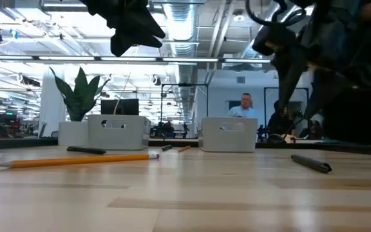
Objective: Sort pens & pencils
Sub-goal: Put the black pen into the left gray bin
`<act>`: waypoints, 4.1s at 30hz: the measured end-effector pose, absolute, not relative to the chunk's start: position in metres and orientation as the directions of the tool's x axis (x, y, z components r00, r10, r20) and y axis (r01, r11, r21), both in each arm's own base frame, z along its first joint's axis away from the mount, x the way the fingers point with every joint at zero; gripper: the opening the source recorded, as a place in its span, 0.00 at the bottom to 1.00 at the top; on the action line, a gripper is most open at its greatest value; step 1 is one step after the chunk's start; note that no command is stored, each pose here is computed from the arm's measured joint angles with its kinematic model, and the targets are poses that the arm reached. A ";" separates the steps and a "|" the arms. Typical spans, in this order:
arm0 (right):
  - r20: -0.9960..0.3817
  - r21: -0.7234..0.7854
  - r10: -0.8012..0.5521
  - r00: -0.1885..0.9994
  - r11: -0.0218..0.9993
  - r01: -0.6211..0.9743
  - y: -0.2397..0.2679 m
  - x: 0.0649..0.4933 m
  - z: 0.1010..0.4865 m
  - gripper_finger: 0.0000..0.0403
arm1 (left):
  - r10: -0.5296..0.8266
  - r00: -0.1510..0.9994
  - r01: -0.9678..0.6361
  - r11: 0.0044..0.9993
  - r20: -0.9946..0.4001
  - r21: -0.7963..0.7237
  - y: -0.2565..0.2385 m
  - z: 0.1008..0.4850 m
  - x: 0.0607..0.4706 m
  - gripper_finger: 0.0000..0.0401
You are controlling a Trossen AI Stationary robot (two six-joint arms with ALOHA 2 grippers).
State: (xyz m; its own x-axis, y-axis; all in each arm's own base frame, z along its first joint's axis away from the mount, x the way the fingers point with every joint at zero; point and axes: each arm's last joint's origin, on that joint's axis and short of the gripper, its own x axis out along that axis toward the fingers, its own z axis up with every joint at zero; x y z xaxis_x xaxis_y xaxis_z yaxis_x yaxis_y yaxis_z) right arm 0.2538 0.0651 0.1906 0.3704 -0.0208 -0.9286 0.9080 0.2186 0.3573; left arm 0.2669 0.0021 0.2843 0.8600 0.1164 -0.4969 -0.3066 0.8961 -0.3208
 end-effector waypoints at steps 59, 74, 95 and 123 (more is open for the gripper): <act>-0.967 0.113 0.248 0.048 0.253 0.961 0.096 0.264 0.123 0.19 | 0.143 0.851 -0.314 0.910 -0.505 -0.271 -0.004 0.283 0.266 0.26; -0.967 0.127 0.250 0.054 0.288 0.949 0.092 0.266 0.123 0.19 | 0.175 0.847 -0.331 0.912 -0.502 -0.242 -0.003 0.283 0.266 0.26; -0.981 0.195 0.081 0.177 0.448 0.872 0.073 0.305 0.164 0.19 | 0.213 0.841 -0.342 0.922 -0.498 -0.182 -0.002 0.283 0.266 0.26; -0.775 0.199 -0.157 0.613 0.859 0.472 -0.022 0.375 0.295 0.19 | 0.218 0.844 -0.341 0.923 -0.491 -0.177 -0.001 0.284 0.266 0.27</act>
State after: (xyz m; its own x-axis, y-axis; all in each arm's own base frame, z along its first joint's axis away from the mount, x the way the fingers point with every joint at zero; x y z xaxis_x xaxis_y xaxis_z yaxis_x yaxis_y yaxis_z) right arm 0.3754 -0.0217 0.2952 0.6126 -0.1566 -0.7747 0.4716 0.8590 0.1993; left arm 0.2662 -0.0006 0.2839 0.8438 0.2177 -0.4906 -0.3410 0.9233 -0.1769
